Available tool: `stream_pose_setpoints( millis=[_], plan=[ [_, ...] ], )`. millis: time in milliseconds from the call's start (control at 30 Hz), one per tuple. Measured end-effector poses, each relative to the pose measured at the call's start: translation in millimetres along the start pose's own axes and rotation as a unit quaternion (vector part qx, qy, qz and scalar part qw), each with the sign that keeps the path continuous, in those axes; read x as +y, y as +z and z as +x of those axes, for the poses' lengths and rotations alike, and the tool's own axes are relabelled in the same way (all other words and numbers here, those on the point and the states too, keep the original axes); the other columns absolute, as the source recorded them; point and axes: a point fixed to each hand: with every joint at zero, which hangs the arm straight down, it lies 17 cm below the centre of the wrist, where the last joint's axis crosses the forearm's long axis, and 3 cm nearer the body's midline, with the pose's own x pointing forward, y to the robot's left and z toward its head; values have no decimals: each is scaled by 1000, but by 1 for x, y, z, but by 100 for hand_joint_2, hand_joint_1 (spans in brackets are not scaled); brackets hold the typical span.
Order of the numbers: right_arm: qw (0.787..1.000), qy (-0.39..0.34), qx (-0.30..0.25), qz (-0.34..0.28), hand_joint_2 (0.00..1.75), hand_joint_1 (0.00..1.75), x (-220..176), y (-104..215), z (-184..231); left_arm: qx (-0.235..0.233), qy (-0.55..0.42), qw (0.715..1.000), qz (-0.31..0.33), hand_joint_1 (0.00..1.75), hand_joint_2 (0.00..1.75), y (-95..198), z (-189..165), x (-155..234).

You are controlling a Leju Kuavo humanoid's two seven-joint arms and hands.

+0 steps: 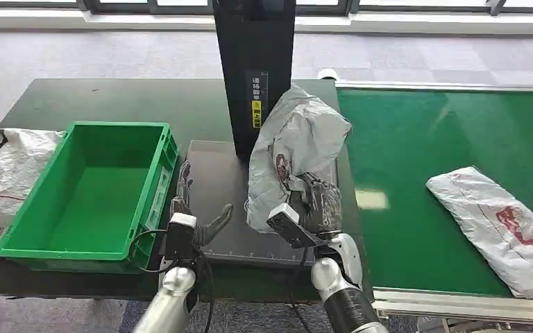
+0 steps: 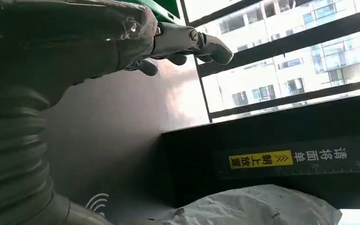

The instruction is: Moved the parcel from conveyor to table for the left to box.

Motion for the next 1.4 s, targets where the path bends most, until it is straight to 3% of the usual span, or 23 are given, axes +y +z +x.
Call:
stream_pose_setpoints(
  millis=[367, 1000, 1200, 1367, 1400],
  plan=[
    [999, -8, 29, 42, 175, 175, 26, 12, -16, 0, 0, 1000, 0, 0, 175, 0, 0, 0],
    [998, -9, 39, 57, 175, 175, 37, 17, -21, 0, 0, 1000, 0, 0, 175, 0, 0, 0],
    [980, -96, -7, 174, 175, 175, 86, 40, 5, 3, 6, 1000, -10, 0, 175, 2, -2, -4],
    [959, -158, -26, 232, 175, 175, 111, 61, 25, 11, 10, 1000, -9, 0, 175, 3, -6, -5],
    [956, -172, -25, 238, 175, 0, 115, 64, 28, 13, 12, 1000, -8, 0, 175, 3, -7, -5]
  ],
)
